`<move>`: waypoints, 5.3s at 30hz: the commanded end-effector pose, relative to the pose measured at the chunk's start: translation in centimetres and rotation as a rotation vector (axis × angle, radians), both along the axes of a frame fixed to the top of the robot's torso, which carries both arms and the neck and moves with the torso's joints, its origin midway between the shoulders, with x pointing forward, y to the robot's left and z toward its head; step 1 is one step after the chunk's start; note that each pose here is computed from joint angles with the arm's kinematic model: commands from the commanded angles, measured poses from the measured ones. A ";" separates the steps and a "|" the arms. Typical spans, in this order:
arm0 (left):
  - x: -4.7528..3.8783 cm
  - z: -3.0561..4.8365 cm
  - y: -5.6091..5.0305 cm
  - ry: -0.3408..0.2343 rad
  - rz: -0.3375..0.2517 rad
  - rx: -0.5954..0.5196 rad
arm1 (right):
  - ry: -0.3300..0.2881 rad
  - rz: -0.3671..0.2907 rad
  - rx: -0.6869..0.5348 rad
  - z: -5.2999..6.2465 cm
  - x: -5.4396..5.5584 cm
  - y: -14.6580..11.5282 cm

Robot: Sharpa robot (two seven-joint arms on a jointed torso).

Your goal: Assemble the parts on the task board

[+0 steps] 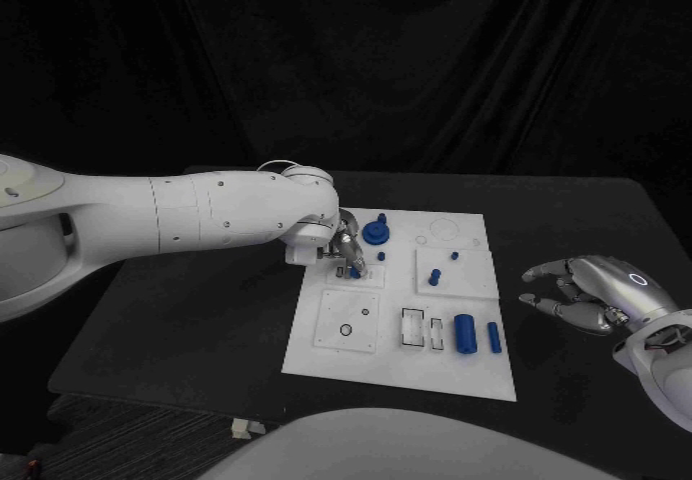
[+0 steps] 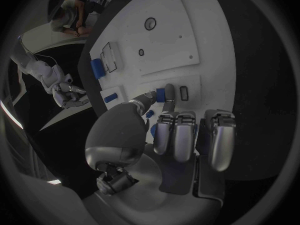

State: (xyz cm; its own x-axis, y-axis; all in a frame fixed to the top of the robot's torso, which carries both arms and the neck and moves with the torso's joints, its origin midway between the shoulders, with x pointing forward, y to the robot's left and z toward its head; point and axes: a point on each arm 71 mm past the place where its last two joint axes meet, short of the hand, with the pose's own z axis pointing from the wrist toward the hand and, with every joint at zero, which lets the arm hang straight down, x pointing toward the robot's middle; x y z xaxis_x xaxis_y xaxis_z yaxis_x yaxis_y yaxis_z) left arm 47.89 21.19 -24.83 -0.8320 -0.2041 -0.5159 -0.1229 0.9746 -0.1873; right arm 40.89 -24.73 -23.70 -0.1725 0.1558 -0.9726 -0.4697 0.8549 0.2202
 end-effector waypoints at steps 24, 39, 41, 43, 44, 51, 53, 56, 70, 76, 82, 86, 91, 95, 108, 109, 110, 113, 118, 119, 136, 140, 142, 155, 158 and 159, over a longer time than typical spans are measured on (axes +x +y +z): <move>-0.16 -0.39 0.0 0.010 0.000 0.001 | -0.005 -0.013 0.000 -0.1 -0.1 -0.1; -0.71 -0.20 0.2 -0.010 -0.004 -0.002 | -0.008 -0.014 0.001 -0.1 -0.1 -0.2; -0.83 -0.05 0.3 -0.034 -0.004 -0.003 | -0.008 -0.014 0.001 -0.1 -0.1 -0.2; -0.92 0.10 0.4 -0.056 0.003 -0.010 | -0.008 -0.015 0.001 -0.1 -0.1 -0.3; -1.00 0.22 0.5 -0.075 0.011 -0.019 | -0.008 -0.016 0.001 -0.1 -0.1 -0.3; -1.40 0.70 0.9 -0.137 0.044 -0.054 | -0.007 -0.018 0.000 -0.1 -0.1 -0.4; -1.55 0.81 0.9 -0.148 0.048 -0.063 | -0.007 -0.019 0.000 -0.1 -0.1 -0.4; -1.75 0.92 0.8 -0.158 0.050 -0.073 | -0.006 -0.019 -0.001 -0.1 -0.1 -0.4; -2.26 0.84 0.4 -0.147 0.033 -0.077 | -0.004 -0.019 -0.001 -0.2 -0.2 -0.4; -2.46 0.59 0.4 -0.130 0.027 -0.067 | -0.004 -0.020 -0.001 -0.2 -0.2 -0.5; -2.58 0.33 0.4 -0.112 0.024 -0.053 | -0.004 -0.019 -0.001 -0.2 -0.2 -0.5; -2.62 0.22 0.5 -0.105 0.022 -0.047 | -0.004 -0.019 -0.001 -0.2 -0.2 -0.5; -2.63 0.10 0.5 -0.098 0.020 -0.042 | -0.005 -0.019 -0.001 -0.2 -0.2 -0.5; -2.64 0.04 0.5 -0.095 0.018 -0.040 | -0.005 -0.019 0.000 -0.2 -0.2 -0.5; -2.51 0.04 0.4 -0.108 0.017 -0.061 | -0.005 -0.019 -0.001 -0.2 -0.1 -0.4; -2.49 0.04 0.4 -0.110 0.017 -0.063 | -0.005 -0.019 -0.001 -0.2 -0.1 -0.4; -2.47 0.05 0.4 -0.113 0.016 -0.067 | -0.005 -0.019 -0.001 -0.2 -0.1 -0.4; -2.41 0.10 0.4 -0.121 0.014 -0.080 | -0.005 -0.020 -0.001 -0.2 -0.1 -0.4; -2.44 0.23 0.4 -0.137 0.010 -0.105 | -0.005 -0.021 -0.002 -0.3 -0.1 -0.5; -2.46 0.26 0.4 -0.140 0.010 -0.109 | -0.005 -0.021 -0.002 -0.3 -0.1 -0.5; -1.98 1.30 1.1 -0.089 -0.016 -0.084 | -0.005 -0.024 -0.002 -0.3 -0.1 -0.5; -1.53 1.63 1.1 -0.029 -0.011 -0.069 | -0.005 -0.025 -0.002 -0.3 -0.1 -0.5; -1.32 1.79 1.1 -0.010 -0.010 -0.056 | -0.008 -0.023 0.001 -0.3 -0.1 -0.5; -0.18 1.93 0.2 0.019 -0.018 -0.023 | -0.015 -0.019 0.007 -0.2 -0.2 -0.5; 0.12 1.87 -0.1 0.025 -0.024 -0.016 | -0.014 -0.018 0.007 -0.2 -0.2 -0.5; 0.24 1.84 -0.1 0.026 -0.024 -0.014 | -0.014 -0.018 0.007 -0.2 -0.2 -0.4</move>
State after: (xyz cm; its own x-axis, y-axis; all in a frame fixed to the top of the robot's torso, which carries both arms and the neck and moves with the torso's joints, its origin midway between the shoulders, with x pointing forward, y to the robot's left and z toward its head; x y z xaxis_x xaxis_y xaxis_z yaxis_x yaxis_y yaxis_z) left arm 48.19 21.15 -22.98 -0.8288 -0.2053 -0.5205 -0.1105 0.9720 -0.2075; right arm 40.78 -25.17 -23.93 -0.1692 0.1589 -0.9727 -0.4605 0.8598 0.2206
